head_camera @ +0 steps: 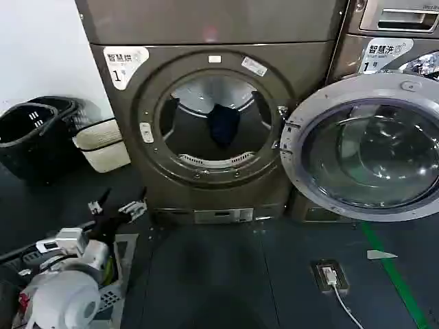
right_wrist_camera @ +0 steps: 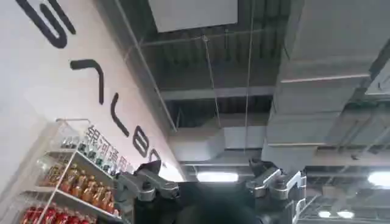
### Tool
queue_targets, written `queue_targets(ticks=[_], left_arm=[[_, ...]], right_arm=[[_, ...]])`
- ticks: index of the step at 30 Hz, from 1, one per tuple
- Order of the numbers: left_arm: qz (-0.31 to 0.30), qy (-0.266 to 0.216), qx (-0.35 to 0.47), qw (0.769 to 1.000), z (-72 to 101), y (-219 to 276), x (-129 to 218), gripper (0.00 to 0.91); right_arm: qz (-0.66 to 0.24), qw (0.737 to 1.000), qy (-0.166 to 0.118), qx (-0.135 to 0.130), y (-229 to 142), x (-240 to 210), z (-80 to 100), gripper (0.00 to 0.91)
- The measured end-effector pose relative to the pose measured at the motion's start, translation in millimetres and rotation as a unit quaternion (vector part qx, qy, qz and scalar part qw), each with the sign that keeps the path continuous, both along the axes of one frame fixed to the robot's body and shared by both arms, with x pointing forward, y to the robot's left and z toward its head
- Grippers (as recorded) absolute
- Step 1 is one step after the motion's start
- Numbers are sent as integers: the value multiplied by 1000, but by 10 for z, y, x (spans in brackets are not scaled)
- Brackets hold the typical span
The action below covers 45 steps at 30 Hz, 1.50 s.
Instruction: Grasp the clothes from the dryer.
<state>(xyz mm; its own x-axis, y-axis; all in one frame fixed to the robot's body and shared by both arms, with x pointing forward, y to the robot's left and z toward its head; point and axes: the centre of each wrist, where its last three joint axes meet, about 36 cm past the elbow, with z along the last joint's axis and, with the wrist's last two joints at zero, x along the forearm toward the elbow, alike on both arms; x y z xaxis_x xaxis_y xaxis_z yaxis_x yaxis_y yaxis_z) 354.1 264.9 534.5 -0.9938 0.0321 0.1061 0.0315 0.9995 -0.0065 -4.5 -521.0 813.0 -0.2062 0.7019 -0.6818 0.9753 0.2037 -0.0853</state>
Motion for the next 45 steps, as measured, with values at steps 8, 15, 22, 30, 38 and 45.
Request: queue_targets(ticks=[8,15,22,30,38,45], left_arm=[[-2,-1,0,1000,11,-8,-28,907],[-2,-2,0,1000,18,-9,-40,907],[-5,-4,0,1000,28,-24,-30,907],[-9,-2,1,1000,12,-51,-18,907],[-12,-3,0,1000,16,-70,-11,907],[-12,-2,1,1000,10,-76,-25,907]], right_arm=[[7,1000,3,-9,12,-16,-4,907],[10,1000,1,-15,18,-37,16,907],[13,1000,0,-17,11,-46,29,907],[16,1000,0,-19,7,-54,26,907],[16,1000,-2,-20,3,-81,28,907],[16,1000,-4,-20,3,-95,24,907]])
